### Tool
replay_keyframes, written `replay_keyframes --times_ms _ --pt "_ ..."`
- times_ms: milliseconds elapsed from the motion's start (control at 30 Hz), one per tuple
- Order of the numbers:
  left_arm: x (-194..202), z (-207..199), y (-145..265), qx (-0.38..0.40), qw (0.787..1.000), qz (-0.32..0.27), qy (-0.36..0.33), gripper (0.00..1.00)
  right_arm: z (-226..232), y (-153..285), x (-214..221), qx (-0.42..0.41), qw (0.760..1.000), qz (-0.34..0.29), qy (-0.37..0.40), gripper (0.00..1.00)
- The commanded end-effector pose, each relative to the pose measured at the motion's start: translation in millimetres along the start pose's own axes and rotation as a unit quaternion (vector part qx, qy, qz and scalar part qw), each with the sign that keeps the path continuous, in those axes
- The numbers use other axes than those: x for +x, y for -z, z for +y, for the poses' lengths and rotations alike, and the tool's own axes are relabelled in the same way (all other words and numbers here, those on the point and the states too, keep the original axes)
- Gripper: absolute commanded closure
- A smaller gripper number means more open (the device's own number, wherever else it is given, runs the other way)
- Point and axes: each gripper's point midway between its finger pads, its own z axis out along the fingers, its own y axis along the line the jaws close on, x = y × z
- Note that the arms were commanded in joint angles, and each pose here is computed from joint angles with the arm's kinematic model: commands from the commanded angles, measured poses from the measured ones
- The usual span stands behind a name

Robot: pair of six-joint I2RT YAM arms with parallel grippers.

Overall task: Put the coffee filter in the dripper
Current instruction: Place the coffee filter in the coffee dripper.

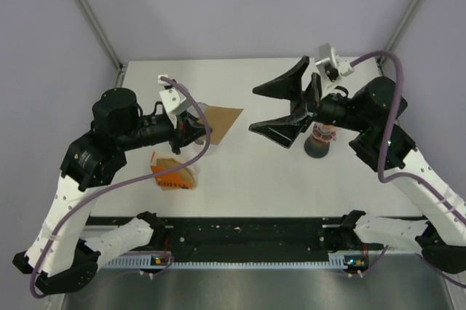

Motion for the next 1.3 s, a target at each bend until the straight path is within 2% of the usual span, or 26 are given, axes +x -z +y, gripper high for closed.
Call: replay_keyframes --times_ms 0,133,267,333,500,633,667,767,800,833,867,933,967,1000,1033,1067,1133,1167,1267 --pt "-19 -38 11 0.076 0.994 -0.047 0.056 1.00 -10 -18 58 -0.069 0.992 0.090 0.047 0.01" --pt "-10 -44 13 0.090 0.994 -0.037 0.046 1.00 5 -34 63 -0.116 0.987 0.102 0.054 0.01" --pt "-4 -50 14 0.112 0.993 -0.032 0.032 1.00 7 -41 63 -0.129 0.984 0.105 0.064 0.02" --pt "-4 -49 13 0.112 0.993 -0.030 0.026 1.00 15 -41 65 -0.152 0.981 0.110 0.057 0.08" --pt "-7 -49 11 0.118 0.992 -0.030 0.017 1.00 30 -43 79 -0.197 0.970 0.138 0.038 0.34" --pt "-6 -46 9 0.114 0.993 -0.028 0.008 1.00 35 -45 82 -0.220 0.964 0.147 0.026 0.65" --pt "-7 -45 9 0.114 0.993 -0.028 0.006 1.00 35 -45 84 -0.223 0.963 0.152 0.023 0.66" --pt "-12 -45 9 0.114 0.993 -0.035 0.007 1.00 33 -46 90 -0.225 0.960 0.166 0.018 0.57" --pt "-13 -45 8 0.115 0.993 -0.036 0.007 1.00 34 -47 90 -0.228 0.959 0.166 0.019 0.57" --pt "-12 -45 7 0.116 0.993 -0.035 0.007 1.00 34 -47 91 -0.231 0.958 0.167 0.018 0.61" --pt "-11 -45 7 0.116 0.993 -0.034 0.008 1.00 36 -46 91 -0.236 0.957 0.168 0.017 0.69" --pt "-9 -45 7 0.118 0.993 -0.031 0.006 1.00 38 -45 88 -0.239 0.957 0.165 0.018 0.95" --pt "-9 -45 7 0.118 0.993 -0.031 0.005 1.00 39 -43 87 -0.240 0.956 0.165 0.018 1.00" --pt "-8 -47 8 0.122 0.992 -0.030 0.002 1.00 39 -41 87 -0.244 0.955 0.163 0.036 1.00" --pt "-8 -50 10 0.127 0.991 -0.030 -0.001 0.96 39 -38 87 -0.243 0.955 0.163 0.046 1.00" --pt "-9 -53 12 0.135 0.990 -0.032 -0.003 0.76 39 -34 87 -0.242 0.955 0.164 0.054 1.00" --pt "-11 -59 18 0.145 0.989 -0.038 -0.004 0.47 37 -25 84 -0.236 0.956 0.164 0.066 1.00" --pt "-12 -62 22 0.147 0.988 -0.041 -0.006 0.40 34 -21 83 -0.231 0.957 0.164 0.066 1.00" --pt "-16 -63 29 0.138 0.989 -0.052 -0.025 0.37 37 -12 84 -0.238 0.953 0.174 0.066 1.00"
